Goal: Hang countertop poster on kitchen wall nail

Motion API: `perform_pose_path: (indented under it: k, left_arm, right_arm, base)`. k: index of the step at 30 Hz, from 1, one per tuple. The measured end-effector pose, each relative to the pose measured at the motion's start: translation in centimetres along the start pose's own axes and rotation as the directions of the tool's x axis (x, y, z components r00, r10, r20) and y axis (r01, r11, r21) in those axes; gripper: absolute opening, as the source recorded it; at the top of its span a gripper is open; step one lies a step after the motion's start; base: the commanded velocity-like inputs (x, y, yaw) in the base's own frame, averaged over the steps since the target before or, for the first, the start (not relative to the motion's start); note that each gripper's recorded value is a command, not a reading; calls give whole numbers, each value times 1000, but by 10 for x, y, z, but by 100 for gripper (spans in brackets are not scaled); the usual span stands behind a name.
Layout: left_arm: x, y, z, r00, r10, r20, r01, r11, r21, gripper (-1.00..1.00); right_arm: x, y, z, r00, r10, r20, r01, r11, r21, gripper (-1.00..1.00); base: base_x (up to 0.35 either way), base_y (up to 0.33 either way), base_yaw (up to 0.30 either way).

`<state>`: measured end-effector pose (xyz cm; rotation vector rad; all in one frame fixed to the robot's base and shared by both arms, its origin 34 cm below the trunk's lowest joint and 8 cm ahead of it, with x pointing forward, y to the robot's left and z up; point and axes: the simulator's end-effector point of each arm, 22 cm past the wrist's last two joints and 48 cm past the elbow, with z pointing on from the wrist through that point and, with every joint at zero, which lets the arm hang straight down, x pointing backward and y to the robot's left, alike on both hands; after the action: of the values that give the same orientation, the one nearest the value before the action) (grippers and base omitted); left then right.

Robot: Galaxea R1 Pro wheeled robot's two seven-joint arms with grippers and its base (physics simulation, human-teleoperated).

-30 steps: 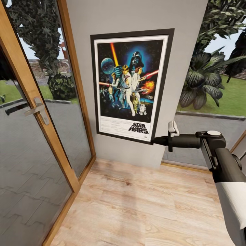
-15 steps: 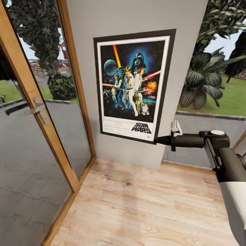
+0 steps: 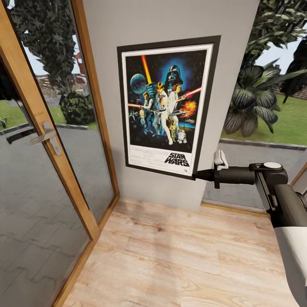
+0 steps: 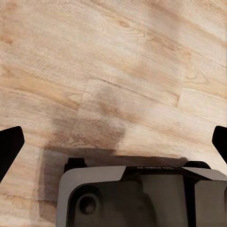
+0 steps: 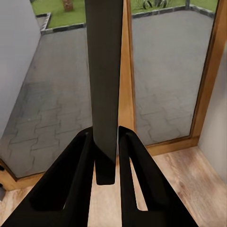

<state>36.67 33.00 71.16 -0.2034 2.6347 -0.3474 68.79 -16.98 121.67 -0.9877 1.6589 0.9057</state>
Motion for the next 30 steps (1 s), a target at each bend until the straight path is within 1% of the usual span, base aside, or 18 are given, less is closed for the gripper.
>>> perform_pose_path:
  k: [5,13,30]
  left_arm:
    - [0,1,0,1000,-2,0,2,1000,-2,100]
    - [0,1,0,1000,-3,1,3,1000,-2,100]
    - [0,2,-1,1000,-4,2,4,1000,-4,100]
  right_arm:
    - [-1,0,0,1000,0,2,0,1000,2,-100]
    - [-12,-3,-1,1000,-17,11,17,1000,6,-100]
    - [-14,-3,-2,1000,-20,12,20,1000,7,-100]
  base:
    - [33,0,0]
    - [51,0,0]
    - [67,0,0]
